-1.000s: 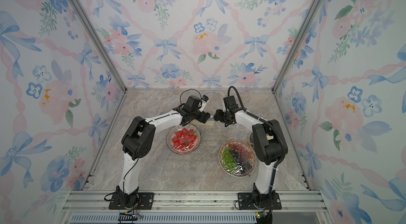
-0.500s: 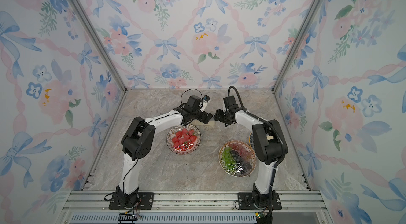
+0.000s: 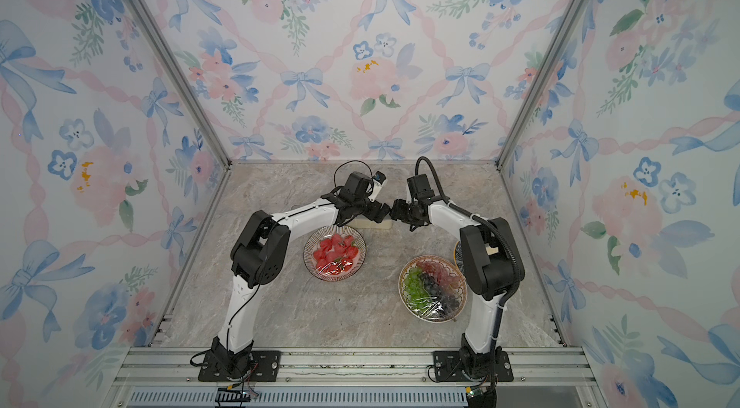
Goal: Wrap the plate with plastic wrap
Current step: Tear off the plastic wrap from the plastic wrap cutting box.
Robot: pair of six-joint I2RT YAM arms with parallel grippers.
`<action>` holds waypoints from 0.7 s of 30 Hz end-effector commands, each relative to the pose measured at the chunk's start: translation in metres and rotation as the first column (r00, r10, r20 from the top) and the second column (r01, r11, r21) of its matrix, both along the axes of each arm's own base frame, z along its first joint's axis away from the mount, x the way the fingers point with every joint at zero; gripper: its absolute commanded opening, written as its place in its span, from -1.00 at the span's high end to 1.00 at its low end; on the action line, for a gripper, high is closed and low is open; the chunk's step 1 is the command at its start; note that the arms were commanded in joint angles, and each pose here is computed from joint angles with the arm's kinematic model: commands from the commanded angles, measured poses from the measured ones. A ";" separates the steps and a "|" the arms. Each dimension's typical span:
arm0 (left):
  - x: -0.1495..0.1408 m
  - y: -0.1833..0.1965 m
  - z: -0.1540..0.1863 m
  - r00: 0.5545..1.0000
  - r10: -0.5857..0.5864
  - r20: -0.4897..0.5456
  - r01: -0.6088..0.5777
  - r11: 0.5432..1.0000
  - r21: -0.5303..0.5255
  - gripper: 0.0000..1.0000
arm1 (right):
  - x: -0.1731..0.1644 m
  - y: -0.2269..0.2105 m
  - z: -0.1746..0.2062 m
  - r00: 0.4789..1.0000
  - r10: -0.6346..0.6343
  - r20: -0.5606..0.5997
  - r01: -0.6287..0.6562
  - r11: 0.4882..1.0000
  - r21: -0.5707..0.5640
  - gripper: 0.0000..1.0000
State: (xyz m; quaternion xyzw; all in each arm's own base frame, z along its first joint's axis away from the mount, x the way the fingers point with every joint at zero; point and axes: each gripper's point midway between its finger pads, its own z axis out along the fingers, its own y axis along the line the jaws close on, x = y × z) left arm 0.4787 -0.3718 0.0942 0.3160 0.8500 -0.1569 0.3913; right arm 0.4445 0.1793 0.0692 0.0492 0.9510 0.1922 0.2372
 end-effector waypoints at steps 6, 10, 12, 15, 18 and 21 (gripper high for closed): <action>-0.003 0.010 -0.014 1.000 0.009 -0.007 -0.009 0.998 0.059 -0.82 | -0.029 -0.009 -0.039 0.990 0.009 -0.140 -0.022 0.996 -0.088 -0.28; -0.002 0.024 -0.011 0.999 0.033 -0.001 -0.032 0.997 0.074 -0.82 | -0.028 -0.012 -0.039 0.990 0.007 -0.142 -0.020 0.996 -0.093 -0.28; 0.000 0.032 -0.009 0.999 0.045 -0.001 -0.045 0.996 0.076 -0.82 | -0.029 -0.014 -0.040 0.989 0.003 -0.146 -0.018 0.995 -0.098 -0.28; 0.001 0.043 -0.006 0.998 0.061 0.003 -0.061 0.995 0.078 -0.82 | -0.030 -0.016 -0.042 0.988 0.001 -0.155 -0.018 0.994 -0.107 -0.29; 0.002 0.051 -0.004 0.997 0.073 0.004 -0.073 0.994 0.081 -0.82 | -0.032 -0.019 -0.045 0.987 -0.001 -0.163 -0.019 0.993 -0.118 -0.29; 0.002 0.059 -0.005 0.997 0.083 0.002 -0.083 0.993 0.089 -0.82 | -0.034 -0.020 -0.046 0.985 -0.002 -0.170 -0.019 0.992 -0.123 -0.29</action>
